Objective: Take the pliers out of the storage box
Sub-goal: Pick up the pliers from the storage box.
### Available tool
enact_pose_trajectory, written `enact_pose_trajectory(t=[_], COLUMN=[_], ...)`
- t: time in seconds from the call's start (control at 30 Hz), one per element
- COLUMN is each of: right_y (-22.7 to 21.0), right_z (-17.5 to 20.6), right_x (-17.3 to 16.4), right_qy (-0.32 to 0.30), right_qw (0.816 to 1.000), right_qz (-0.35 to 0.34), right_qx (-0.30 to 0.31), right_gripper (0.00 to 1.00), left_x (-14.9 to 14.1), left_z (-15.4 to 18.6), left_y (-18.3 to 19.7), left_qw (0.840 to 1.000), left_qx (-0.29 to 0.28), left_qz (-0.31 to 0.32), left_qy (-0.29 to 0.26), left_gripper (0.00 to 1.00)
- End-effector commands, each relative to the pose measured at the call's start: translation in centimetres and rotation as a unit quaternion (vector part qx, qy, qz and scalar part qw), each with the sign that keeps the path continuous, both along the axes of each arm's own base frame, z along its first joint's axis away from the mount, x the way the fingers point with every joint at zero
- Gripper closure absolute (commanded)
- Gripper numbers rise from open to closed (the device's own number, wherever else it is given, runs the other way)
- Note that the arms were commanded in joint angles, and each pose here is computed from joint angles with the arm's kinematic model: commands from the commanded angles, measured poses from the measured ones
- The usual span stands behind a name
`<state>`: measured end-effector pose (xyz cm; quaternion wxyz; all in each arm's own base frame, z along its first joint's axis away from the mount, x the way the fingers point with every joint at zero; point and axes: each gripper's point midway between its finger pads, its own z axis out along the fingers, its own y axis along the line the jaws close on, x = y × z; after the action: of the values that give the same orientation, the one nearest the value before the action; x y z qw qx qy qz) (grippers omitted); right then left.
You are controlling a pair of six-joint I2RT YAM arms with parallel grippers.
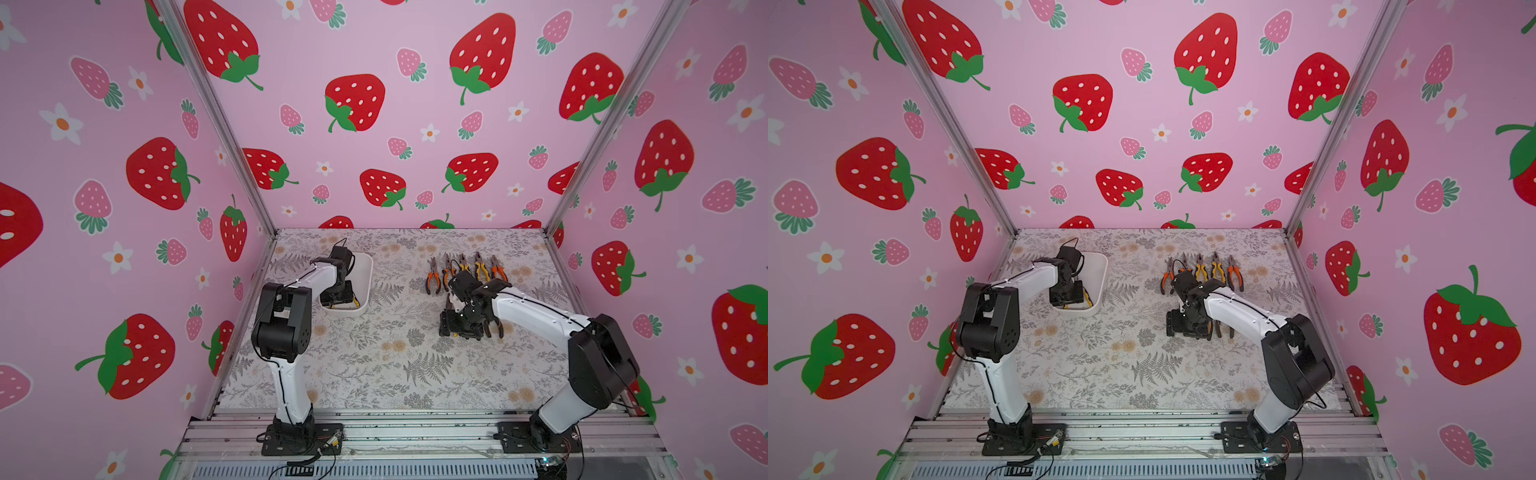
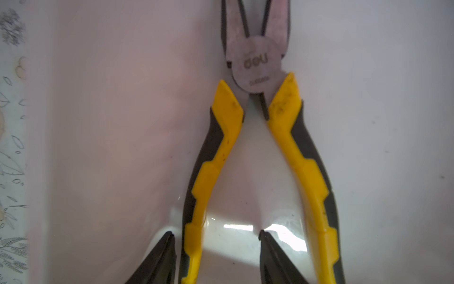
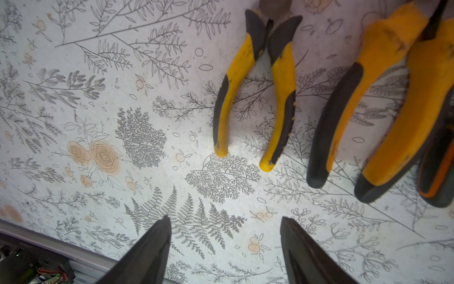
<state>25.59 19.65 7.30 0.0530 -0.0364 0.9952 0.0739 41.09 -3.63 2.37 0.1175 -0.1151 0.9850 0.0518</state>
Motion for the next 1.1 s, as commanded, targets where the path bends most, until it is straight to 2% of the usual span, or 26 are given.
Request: enact_pose_trajectory(t=[0.0, 0.13, 0.2, 0.23, 0.27, 0.33, 0.37, 0.47, 0.5, 0.67, 0.77, 0.87, 0.97, 1.07], right_y=[-0.2, -0.3, -0.2, -0.2, -0.1, -0.1, -0.1, -0.1, -0.1, 0.1, 0.1, 0.6, 1.7, 3.2], right_z=[-0.1, -0.3, -0.2, -0.1, 0.0, 0.1, 0.1, 0.2, 0.2, 0.7, 1.5, 2.8, 4.9, 7.8], right_x=[-0.3, -0.4, -0.3, -0.3, -0.3, -0.2, -0.2, -0.2, -0.1, 0.0, 0.7, 1.5, 2.7, 4.3], right_qy=[0.009, 0.010, 0.009, 0.009, 0.007, 0.006, 0.007, 0.006, 0.005, 0.000, -0.019, -0.038, -0.063, -0.082], right_qw=[1.000, 1.000, 1.000, 1.000, 1.000, 1.000, 1.000, 1.000, 1.000, 1.000, 1.000, 0.999, 0.997, 0.994], right_qz=[0.000, 0.001, 0.001, 0.001, 0.001, 0.001, 0.001, 0.002, 0.003, 0.005, 0.009, 0.019, 0.025, 0.028], right_qx=[0.002, 0.001, 0.002, 0.002, 0.004, 0.005, 0.004, 0.004, 0.004, 0.007, 0.008, 0.018, 0.039, 0.063], right_gripper=[0.24, 0.24, 0.24, 0.25, 0.25, 0.25, 0.25, 0.25, 0.25, 0.26, 0.26, 0.26, 0.25, 0.26], left_x=[-0.4, 0.1, 0.2, 0.2, 0.2, 0.1, 0.1, -0.1, -0.1, 0.2, 0.9, 1.6, 1.5, 0.3], left_z=[-1.5, -1.7, -1.9, -1.9, -1.9, -1.7, -1.6, -1.4, -1.2, 0.4, 3.5, 8.5, 13.6, 17.6], left_y=[0.6, 0.7, 0.6, 0.6, 0.5, 0.4, 0.4, 0.5, 0.5, 0.6, -0.3, -1.9, -3.6, -5.6], left_qw=[1.000, 0.999, 0.999, 0.998, 0.998, 0.998, 0.998, 0.998, 0.998, 0.999, 0.997, 0.991, 0.979, 0.960], left_qx=[-0.017, -0.034, -0.045, -0.047, -0.049, -0.052, -0.052, -0.052, -0.050, -0.048, -0.055, -0.046, -0.010, 0.039], left_qz=[0.020, 0.023, 0.022, 0.022, 0.021, 0.021, 0.023, 0.024, 0.024, 0.020, 0.001, -0.037, -0.085, -0.134], left_qy=[0.014, 0.015, 0.018, 0.019, 0.019, 0.017, 0.015, 0.013, 0.013, -0.008, -0.056, -0.124, -0.186, -0.244], left_gripper=[0.44, 0.44, 0.48, 0.55, 0.68, 0.85, 0.89, 0.93, 0.99, 1.00, 1.00, 1.00, 1.00, 1.00])
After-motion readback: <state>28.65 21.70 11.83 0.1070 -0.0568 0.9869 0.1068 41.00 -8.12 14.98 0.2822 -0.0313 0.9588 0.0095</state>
